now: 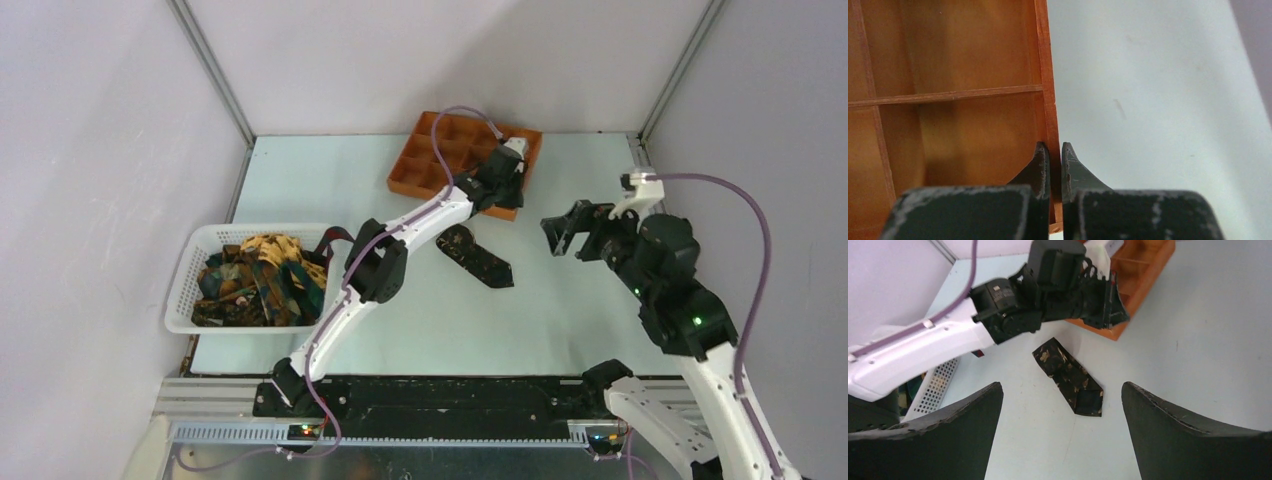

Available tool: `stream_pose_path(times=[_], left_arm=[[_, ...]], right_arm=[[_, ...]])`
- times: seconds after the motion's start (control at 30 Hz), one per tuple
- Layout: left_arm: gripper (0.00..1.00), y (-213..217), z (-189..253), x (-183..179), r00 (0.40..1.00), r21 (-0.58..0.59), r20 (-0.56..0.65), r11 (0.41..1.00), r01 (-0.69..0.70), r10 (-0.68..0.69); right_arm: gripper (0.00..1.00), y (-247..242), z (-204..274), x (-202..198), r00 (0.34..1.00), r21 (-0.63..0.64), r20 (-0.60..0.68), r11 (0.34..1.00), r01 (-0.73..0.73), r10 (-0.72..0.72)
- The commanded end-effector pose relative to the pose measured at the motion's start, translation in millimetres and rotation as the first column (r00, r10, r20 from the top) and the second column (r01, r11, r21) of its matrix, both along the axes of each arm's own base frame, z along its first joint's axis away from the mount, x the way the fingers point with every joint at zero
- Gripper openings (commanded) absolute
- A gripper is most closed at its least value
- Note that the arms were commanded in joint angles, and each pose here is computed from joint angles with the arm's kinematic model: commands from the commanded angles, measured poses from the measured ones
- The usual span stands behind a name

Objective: Roll the ties
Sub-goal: Move the storage box to the center of the board.

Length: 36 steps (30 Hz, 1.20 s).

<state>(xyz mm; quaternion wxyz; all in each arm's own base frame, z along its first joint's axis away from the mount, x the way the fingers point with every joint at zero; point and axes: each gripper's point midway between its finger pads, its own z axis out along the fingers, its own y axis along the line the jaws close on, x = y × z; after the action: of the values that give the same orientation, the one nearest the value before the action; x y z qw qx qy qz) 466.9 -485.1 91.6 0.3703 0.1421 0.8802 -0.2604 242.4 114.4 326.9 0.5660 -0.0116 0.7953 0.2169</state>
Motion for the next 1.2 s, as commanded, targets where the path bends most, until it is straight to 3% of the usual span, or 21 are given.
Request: stream_pose_path(times=[0.0, 0.37, 0.53, 0.7, 0.93, 1.17], left_arm=[[0.00, -92.0, 109.9, -23.2, 0.941, -0.324, 0.285, 0.905, 0.275, -0.184], [0.00, -182.3, 131.7, -148.5, 0.833, -0.438, 0.376, 0.715, 0.546, -0.406], [0.00, -193.6, 117.5, -189.3, 0.803, -0.423, 0.337, 0.683, 0.595, -0.491], [0.00, -182.4, 79.5, -216.4, 0.806, -0.343, 0.232, 0.730, 0.592, -0.545], [0.00, -140.3, 26.4, -226.4, 0.844, -0.171, 0.096, 0.827, 0.536, -0.527], [0.00, -111.6, 16.3, -259.9, 0.855, -0.082, 0.052, 0.852, 0.518, -0.515]], right_arm=[[0.91, -14.0, 14.0, -11.6, 0.998, 0.026, 0.049, 0.999, 0.043, -0.044], [0.91, -18.3, 27.1, -30.5, 0.995, 0.054, 0.100, 0.998, 0.022, -0.027], [0.91, -13.9, 28.8, -33.7, 0.995, 0.064, 0.100, 0.998, -0.006, 0.000], [0.91, -14.6, 24.3, -33.9, 0.997, 0.059, 0.083, 0.998, -0.001, -0.004], [0.91, -11.1, 20.9, -33.8, 0.997, 0.058, 0.070, 0.998, -0.018, 0.014], [0.91, -5.2, 13.5, -31.8, 0.998, 0.070, 0.054, 0.997, -0.039, 0.035]])
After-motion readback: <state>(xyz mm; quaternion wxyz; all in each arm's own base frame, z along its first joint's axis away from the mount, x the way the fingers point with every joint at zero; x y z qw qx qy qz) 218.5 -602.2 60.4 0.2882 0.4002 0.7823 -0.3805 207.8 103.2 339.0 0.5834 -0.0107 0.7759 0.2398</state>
